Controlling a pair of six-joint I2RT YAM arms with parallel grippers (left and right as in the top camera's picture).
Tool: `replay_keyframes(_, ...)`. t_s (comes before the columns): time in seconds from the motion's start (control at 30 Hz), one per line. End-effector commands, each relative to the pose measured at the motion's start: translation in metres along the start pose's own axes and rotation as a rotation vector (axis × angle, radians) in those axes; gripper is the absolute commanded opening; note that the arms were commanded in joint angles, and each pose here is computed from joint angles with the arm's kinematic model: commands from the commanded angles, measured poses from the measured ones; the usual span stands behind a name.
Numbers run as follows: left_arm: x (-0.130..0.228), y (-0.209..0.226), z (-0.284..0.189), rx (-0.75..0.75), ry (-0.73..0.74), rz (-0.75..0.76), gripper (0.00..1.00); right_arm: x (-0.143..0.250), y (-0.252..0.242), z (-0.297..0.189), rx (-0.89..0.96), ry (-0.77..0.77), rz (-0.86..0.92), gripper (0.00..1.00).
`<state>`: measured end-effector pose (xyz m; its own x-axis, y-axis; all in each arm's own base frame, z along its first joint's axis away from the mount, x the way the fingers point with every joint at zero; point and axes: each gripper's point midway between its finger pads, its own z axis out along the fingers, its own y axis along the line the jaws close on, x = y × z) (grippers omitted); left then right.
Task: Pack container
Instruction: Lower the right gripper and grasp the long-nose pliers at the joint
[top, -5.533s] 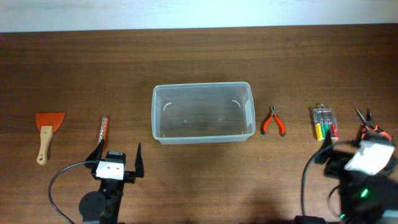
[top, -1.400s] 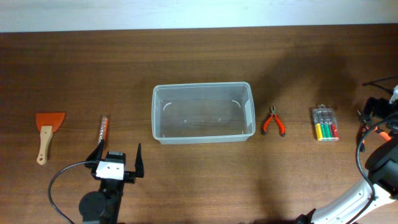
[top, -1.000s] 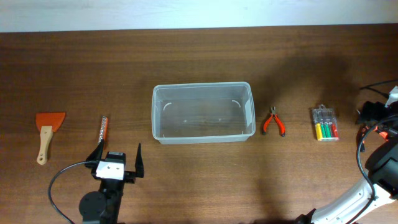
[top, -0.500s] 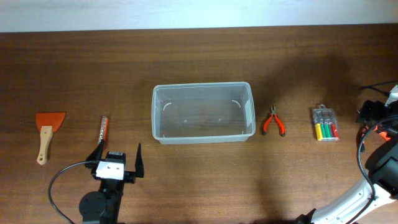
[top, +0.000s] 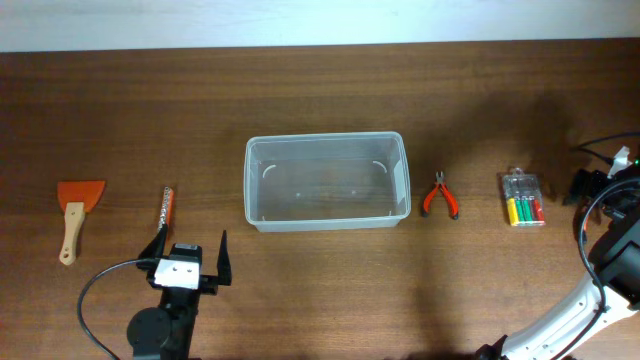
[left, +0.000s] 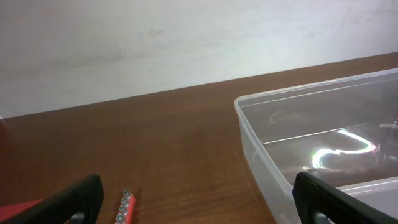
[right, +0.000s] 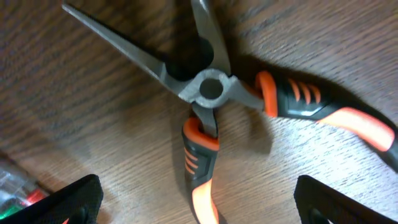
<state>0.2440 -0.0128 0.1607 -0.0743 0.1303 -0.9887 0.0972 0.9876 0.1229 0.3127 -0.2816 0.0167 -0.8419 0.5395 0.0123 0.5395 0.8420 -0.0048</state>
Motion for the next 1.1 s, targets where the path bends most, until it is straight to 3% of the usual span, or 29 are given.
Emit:
replay_keyframes(0.0, 0.001, 0.000, 0.000, 0.002, -0.002, -0.006, 0.99, 0.001, 0.002, 0.008, -0.001, 0.013, -0.002, 0.99)
replay_keyframes(1.07, 0.001, 0.000, 0.000, 0.002, -0.002, -0.006, 0.99, 0.011, 0.003, 0.031, -0.007, 0.074, -0.030, 0.99)
